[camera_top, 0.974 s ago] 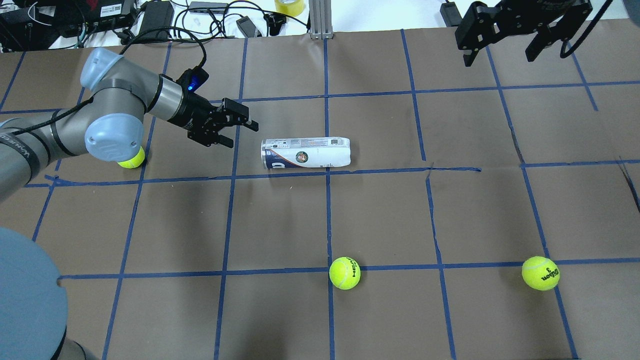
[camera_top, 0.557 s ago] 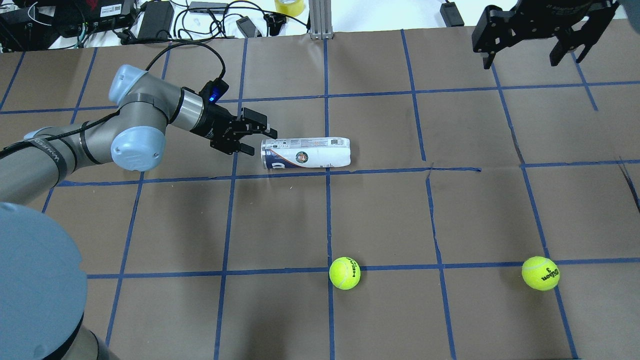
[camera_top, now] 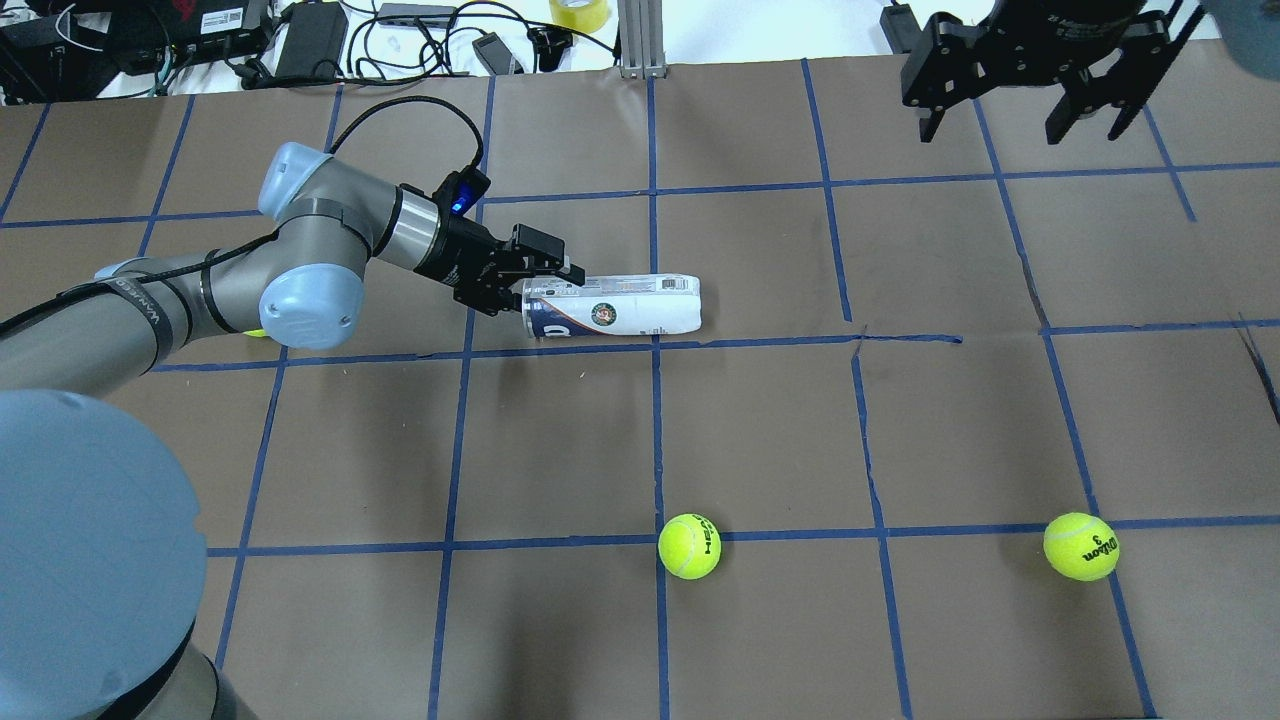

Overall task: Lift up tennis ball bucket
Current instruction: 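Close the left gripper on the can's open end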

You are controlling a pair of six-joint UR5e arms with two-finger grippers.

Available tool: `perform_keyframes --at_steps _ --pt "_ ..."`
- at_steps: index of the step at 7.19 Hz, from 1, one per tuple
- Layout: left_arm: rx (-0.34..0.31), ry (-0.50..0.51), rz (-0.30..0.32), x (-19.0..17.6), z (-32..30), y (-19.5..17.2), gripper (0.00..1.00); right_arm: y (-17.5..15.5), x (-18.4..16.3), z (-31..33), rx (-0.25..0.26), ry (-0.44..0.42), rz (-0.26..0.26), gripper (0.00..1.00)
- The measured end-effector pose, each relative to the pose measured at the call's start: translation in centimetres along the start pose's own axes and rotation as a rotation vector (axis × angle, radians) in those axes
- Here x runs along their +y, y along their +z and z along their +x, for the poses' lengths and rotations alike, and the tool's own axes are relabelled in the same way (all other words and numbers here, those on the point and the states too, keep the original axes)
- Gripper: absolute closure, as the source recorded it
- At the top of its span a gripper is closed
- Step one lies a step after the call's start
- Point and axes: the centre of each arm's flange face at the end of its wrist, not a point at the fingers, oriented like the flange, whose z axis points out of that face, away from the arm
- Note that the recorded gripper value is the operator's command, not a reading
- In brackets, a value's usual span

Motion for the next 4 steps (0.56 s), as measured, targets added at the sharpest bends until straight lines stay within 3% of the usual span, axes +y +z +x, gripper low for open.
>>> perform_keyframes --at_steps 1,4 --pt "0.004 0.004 -0.001 0.00 0.07 0.25 1.00 0.13 -0.01 -0.47 -0.017 -0.014 -0.001 0.00" --pt "-0.003 -0.054 0.009 -0.62 0.57 -0.26 1.00 0.60 0.02 -0.83 -0.022 -0.070 -0.015 0.00"
